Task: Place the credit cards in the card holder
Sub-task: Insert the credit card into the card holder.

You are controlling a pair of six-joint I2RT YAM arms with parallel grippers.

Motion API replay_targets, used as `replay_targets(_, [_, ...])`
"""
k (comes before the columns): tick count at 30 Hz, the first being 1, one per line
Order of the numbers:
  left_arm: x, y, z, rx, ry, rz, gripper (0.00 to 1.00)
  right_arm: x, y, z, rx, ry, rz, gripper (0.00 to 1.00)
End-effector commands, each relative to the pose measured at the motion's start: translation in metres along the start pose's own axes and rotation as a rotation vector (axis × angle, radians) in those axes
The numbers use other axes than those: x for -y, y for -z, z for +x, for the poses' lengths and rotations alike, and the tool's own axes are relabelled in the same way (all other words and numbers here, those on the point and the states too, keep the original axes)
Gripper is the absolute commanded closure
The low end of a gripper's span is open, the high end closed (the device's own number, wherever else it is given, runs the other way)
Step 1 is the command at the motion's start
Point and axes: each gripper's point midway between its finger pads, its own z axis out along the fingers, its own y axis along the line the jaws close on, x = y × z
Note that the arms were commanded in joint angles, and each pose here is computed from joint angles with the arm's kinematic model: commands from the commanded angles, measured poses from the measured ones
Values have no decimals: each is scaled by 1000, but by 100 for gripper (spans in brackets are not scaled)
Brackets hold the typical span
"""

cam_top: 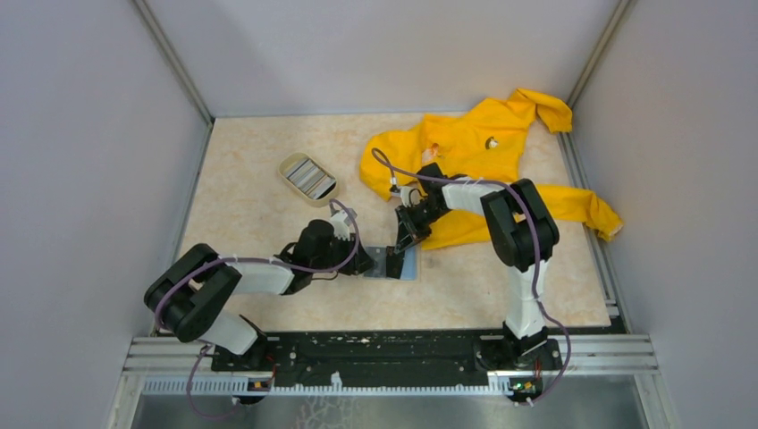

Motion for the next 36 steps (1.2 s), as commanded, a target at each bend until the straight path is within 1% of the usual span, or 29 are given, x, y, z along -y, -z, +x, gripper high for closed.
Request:
replay_targets(1, [-23,-1,16,-58,-13,-91,67,25,-5,4,-39,21,120,93])
replay_targets(15, [-24,-2,18,-65,-13,-91,67,19,-20,11,-87,26,109,92])
replay_targets(20, [-23,-3,17,-64,-16,-87,67,20,-22,10,-85,19,106,91])
replay_targets(26, [-18,-4,16,-68,-16,-58,66,16,-23,4,-55,19,87,88])
replay_targets(30, [3,-2,9,-64,-10,26,66,12,-26,2,-41,17,61,85])
replay_targets(36, [39,12,-9,1,-6,126,65,10,-25,1,-36,27,56,82])
